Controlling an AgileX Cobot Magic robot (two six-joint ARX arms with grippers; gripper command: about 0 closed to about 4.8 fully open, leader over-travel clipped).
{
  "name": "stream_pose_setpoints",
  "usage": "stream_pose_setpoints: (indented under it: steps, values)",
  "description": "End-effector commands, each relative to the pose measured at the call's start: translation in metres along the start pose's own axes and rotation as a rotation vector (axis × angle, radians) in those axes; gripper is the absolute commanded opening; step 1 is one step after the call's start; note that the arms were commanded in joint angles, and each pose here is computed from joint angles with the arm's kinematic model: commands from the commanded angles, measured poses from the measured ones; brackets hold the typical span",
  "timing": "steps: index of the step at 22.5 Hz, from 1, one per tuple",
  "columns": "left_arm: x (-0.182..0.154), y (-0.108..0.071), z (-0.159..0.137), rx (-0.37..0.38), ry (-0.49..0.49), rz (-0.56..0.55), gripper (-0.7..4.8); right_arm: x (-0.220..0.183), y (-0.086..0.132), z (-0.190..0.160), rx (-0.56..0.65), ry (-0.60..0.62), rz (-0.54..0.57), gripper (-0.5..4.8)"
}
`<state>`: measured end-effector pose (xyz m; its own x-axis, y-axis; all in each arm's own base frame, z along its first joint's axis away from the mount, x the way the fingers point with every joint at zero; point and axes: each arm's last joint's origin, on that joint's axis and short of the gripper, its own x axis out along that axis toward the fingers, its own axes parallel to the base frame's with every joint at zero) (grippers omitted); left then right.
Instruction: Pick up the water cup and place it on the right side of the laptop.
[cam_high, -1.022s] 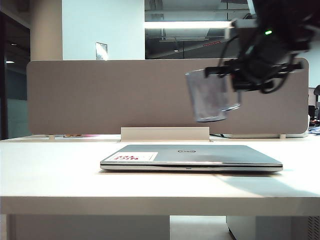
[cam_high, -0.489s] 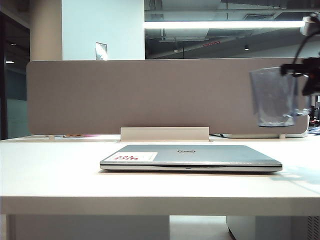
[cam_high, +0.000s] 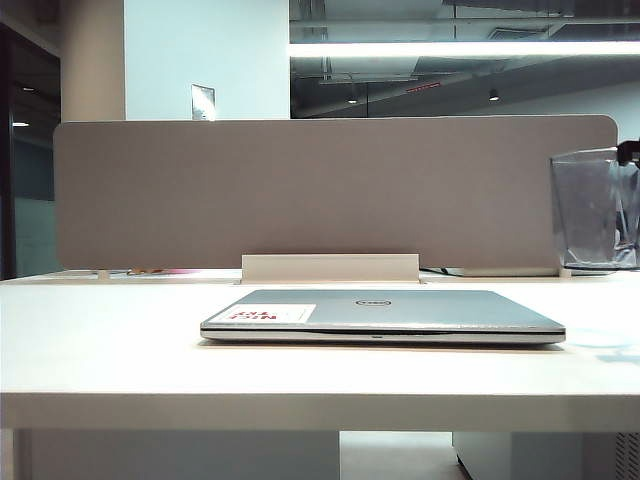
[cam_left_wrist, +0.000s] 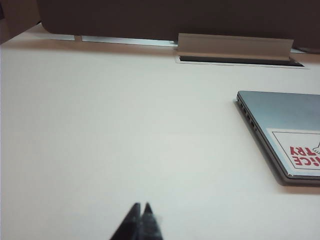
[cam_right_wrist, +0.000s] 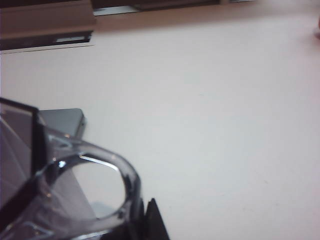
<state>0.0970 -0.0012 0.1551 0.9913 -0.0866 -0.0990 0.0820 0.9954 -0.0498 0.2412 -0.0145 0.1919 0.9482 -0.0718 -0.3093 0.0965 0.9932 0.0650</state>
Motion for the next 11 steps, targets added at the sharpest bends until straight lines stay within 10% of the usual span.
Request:
stream_pose_setpoints:
  steps: [1,11]
  values:
    - [0.000,0.000,0.000,-0.003,0.003,-0.008,-0.04,0.004,-0.002,0.001,0.003,-0.033,0.012,-0.03]
    - [0.000,-0.001,0.000,-0.003,0.004,-0.015,-0.03,0.028,-0.009,-0.021,-0.043,0.024,0.061,-0.03]
